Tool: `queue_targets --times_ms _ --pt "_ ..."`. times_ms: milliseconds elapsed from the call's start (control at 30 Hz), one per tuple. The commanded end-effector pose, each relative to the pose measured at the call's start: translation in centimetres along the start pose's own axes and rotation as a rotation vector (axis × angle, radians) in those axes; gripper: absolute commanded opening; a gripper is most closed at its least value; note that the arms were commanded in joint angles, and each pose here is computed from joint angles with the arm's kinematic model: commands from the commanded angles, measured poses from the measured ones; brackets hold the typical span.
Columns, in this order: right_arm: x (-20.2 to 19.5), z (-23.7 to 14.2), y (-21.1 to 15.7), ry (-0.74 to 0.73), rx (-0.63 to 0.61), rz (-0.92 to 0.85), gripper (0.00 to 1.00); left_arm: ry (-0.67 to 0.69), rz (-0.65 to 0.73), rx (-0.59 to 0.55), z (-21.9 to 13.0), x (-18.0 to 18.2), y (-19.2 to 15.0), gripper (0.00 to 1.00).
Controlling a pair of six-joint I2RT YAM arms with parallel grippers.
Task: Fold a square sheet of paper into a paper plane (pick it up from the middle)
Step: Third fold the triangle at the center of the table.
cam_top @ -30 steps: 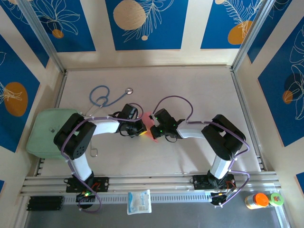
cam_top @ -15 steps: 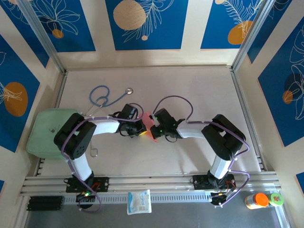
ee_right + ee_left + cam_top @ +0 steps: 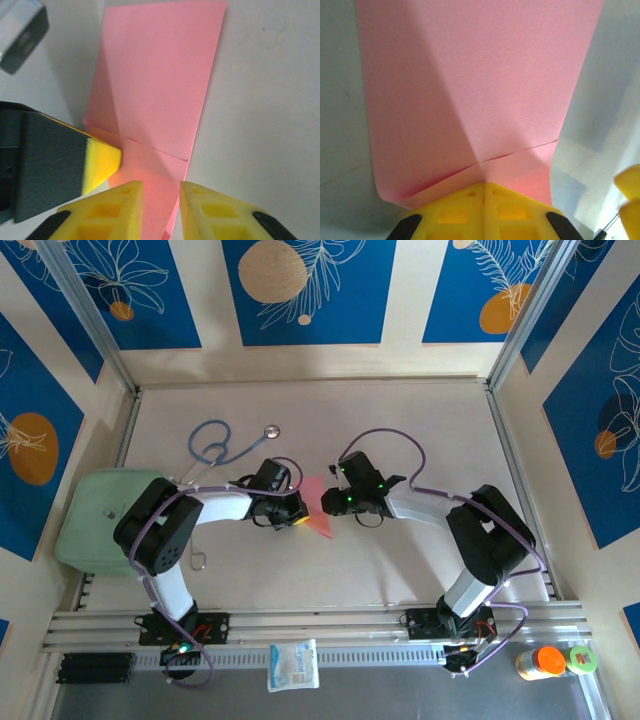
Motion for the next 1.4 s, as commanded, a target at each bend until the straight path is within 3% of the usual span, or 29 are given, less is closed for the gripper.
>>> queue_targets --times_ms 0,200,467,767,1367 --pt "0.9 -1.3 -0.7 0.065 0.083 0.071 0.28 0.065 -0.01 0.043 0.9 1.6 -1.1 0.07" --pt "2.1 -1.3 -2.8 0.192 0.217 0.067 0.22 0.059 -0.007 0.038 0.8 1.4 -0.9 0.07" --pt "2.8 0.1 -4.8 0.199 0.304 0.029 0.12 0.065 -0.015 0.04 0.9 1.5 -1.0 0.07" --pt "1.5 2.1 -5.5 0.127 0.335 0.055 0.09 0.061 -0.015 0.046 1.1 1.5 -1.0 0.07" --pt "-0.1 2.8 -5.6 0.043 0.33 0.081 0.08 0.076 -0.019 0.053 1.1 1.9 -1.2 0.07"
Point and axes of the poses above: each hand's point on the last joint's axis, 136 mm out from that joint toward the fingers, its own z axis out along the fingers, its own x axis along the line the jaws close on, y = z × x, the point moved 3 cm from there along -z, back along the fingers, and after that the axes turned 13 degrees about z, right-handed, at the moved point
